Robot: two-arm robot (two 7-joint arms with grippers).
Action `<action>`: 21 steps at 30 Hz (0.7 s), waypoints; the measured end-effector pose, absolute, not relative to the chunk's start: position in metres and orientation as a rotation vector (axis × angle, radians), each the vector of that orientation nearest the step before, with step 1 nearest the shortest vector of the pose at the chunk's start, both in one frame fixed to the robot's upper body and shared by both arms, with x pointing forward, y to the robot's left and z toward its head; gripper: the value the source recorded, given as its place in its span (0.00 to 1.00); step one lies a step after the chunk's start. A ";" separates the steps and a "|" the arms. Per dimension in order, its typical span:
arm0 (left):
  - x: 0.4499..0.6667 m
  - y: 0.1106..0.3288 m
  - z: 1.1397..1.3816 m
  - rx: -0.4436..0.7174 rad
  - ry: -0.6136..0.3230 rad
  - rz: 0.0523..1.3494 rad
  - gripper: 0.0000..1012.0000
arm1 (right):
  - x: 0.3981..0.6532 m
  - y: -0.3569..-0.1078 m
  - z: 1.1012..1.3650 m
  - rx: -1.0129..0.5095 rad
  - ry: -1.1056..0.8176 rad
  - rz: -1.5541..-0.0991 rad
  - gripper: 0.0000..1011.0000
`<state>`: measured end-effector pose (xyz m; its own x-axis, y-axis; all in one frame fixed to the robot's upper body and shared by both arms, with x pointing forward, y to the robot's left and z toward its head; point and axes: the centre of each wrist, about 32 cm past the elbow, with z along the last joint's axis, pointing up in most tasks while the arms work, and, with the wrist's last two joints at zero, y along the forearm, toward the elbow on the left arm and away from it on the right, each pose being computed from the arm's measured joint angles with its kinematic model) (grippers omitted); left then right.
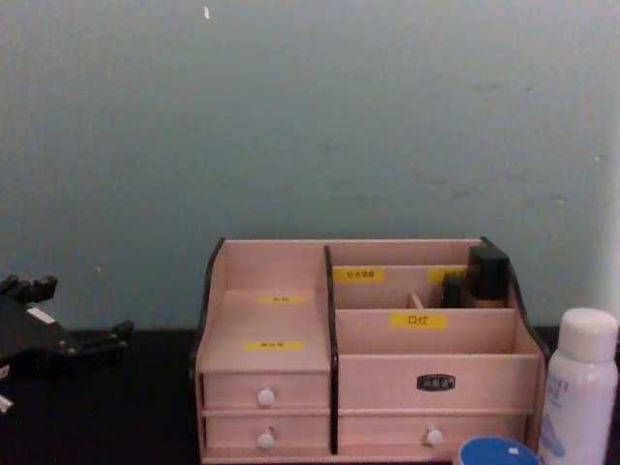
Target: Pick up the facial cleanser and watermelon frost from the table and place them into the tiered storage box.
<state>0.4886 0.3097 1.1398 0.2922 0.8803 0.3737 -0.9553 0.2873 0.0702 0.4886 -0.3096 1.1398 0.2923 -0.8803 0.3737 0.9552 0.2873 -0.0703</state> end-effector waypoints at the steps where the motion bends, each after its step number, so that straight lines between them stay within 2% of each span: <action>1: 0.489 0.310 1.140 0.304 -0.285 1.248 0.99 | 0.489 -0.310 1.140 -0.305 -0.285 -1.248 0.99; 21: 0.489 0.310 1.140 0.304 -0.285 1.248 0.99 | 0.489 -0.310 1.140 -0.305 -0.285 -1.248 0.99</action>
